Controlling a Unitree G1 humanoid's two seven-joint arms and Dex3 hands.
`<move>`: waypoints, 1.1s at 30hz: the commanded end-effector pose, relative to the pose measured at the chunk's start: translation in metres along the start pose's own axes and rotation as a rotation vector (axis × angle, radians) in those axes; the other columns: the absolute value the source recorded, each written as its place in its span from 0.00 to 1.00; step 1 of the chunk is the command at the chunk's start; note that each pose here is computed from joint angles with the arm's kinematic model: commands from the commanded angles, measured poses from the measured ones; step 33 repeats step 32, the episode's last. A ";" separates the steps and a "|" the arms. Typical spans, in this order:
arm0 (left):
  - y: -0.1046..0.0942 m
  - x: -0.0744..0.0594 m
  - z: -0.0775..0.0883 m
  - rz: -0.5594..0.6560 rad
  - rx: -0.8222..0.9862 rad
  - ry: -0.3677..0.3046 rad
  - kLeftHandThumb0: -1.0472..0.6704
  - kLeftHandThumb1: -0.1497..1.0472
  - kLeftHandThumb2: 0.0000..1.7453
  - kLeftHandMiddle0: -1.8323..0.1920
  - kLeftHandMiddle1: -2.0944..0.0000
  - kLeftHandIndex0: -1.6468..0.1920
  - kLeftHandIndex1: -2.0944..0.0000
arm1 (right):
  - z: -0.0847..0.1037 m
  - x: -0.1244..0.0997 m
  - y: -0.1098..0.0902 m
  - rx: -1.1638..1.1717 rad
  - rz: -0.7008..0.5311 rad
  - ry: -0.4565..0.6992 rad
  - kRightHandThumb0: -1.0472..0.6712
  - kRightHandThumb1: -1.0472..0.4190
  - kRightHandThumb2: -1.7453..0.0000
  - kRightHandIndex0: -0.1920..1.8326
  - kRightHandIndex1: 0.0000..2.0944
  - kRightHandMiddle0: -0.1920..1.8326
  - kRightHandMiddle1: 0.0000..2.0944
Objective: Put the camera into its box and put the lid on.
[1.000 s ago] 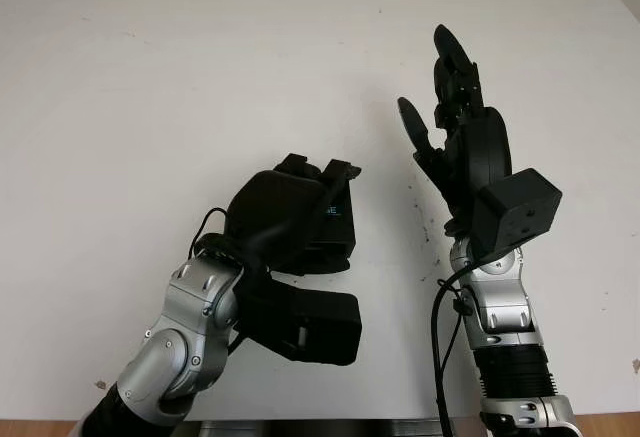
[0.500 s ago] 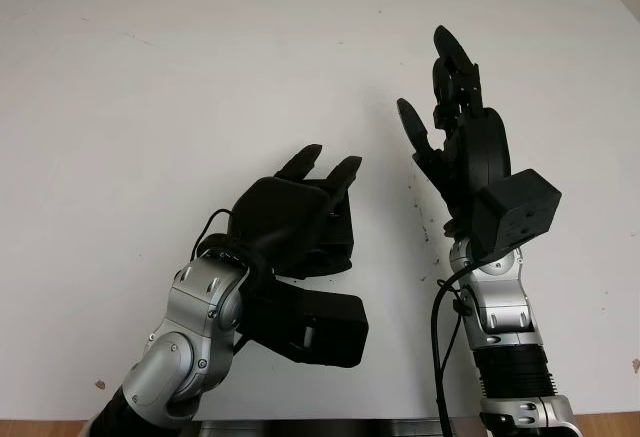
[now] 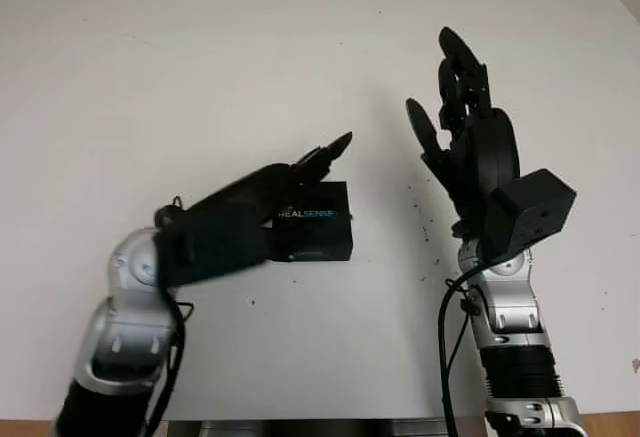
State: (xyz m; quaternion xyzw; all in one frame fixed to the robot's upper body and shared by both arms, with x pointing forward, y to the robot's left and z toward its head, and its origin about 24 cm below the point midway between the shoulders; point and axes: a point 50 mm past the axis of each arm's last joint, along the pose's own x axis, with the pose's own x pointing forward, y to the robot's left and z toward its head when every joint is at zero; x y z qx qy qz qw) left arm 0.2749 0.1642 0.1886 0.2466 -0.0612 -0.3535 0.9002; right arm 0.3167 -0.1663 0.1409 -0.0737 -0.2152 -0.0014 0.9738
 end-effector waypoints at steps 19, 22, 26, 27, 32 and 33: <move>0.041 0.014 -0.048 0.695 -0.488 -0.256 0.09 1.00 0.43 1.00 1.00 1.00 1.00 | -0.006 0.002 0.011 -0.061 0.124 0.162 0.08 0.00 0.61 0.00 0.00 0.00 0.00; 0.043 0.022 -0.056 0.708 -0.490 -0.255 0.10 1.00 0.45 1.00 1.00 1.00 1.00 | -0.005 0.004 0.013 -0.037 0.108 0.177 0.09 0.00 0.62 0.00 0.00 0.00 0.00; 0.044 0.030 -0.061 0.711 -0.481 -0.261 0.09 1.00 0.44 1.00 1.00 1.00 1.00 | -0.003 0.008 0.013 -0.030 0.094 0.190 0.09 0.00 0.61 0.00 0.00 0.00 0.00; 0.044 0.031 -0.062 0.713 -0.481 -0.263 0.09 1.00 0.43 1.00 1.00 1.00 1.00 | -0.003 0.008 0.012 -0.031 0.090 0.190 0.10 0.00 0.61 0.00 0.00 0.00 0.00; 0.043 0.034 -0.062 0.711 -0.484 -0.266 0.09 1.00 0.41 1.00 1.00 1.00 1.00 | -0.002 0.009 0.012 -0.023 0.071 0.194 0.10 0.00 0.60 0.00 0.00 0.00 0.00; 0.043 0.034 -0.062 0.711 -0.484 -0.266 0.09 1.00 0.41 1.00 1.00 1.00 1.00 | -0.002 0.009 0.012 -0.023 0.071 0.194 0.10 0.00 0.60 0.00 0.00 0.00 0.00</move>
